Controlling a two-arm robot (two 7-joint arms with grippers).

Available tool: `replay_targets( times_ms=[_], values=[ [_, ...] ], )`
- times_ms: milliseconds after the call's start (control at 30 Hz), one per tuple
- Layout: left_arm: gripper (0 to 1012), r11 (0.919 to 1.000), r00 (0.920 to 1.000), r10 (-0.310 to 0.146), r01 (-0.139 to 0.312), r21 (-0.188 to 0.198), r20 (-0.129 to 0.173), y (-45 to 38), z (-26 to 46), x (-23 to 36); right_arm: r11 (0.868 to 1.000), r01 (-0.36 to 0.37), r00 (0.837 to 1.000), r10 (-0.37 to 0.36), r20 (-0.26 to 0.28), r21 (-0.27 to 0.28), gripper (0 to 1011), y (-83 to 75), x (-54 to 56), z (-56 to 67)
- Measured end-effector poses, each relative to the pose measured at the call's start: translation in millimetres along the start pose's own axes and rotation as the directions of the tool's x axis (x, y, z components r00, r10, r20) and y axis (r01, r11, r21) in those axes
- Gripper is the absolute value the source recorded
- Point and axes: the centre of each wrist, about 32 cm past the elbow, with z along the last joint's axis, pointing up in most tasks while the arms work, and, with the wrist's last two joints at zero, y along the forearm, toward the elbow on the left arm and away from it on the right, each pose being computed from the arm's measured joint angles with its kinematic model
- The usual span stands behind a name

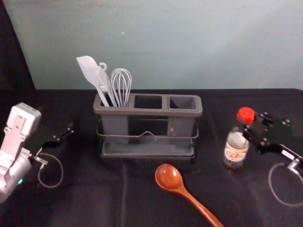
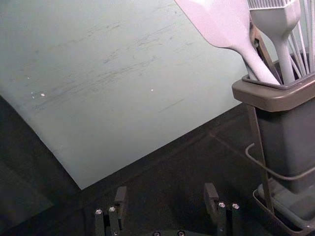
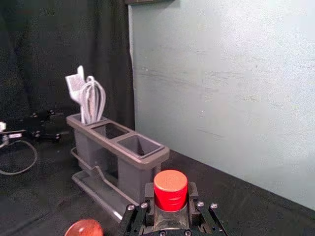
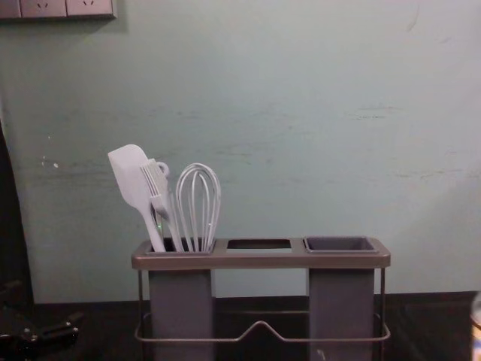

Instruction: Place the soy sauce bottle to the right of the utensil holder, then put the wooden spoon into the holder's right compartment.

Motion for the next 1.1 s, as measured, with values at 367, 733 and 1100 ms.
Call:
replay_targets(
  times_ms=[367,733,1100],
  values=[
    [1012,1.0,1.0,0.0,0.0,0.0,0.0,0.0,0.0,0.0,1.0,0.002,1.0,-0.002,-0.017,-0.009,382,51.7,17.8,-4.4],
    [1012,1.0,1.0,0.0,0.0,0.0,0.0,0.0,0.0,0.0,1.0,-0.003,0.999,0.002,-0.033,-0.019,381,74.0,25.0,-11.0],
    [1012,1.0,1.0,0.0,0.0,0.0,0.0,0.0,0.0,0.0,1.0,-0.012,1.0,0.012,-0.026,-0.027,381,86.6,27.2,-18.9]
  ],
)
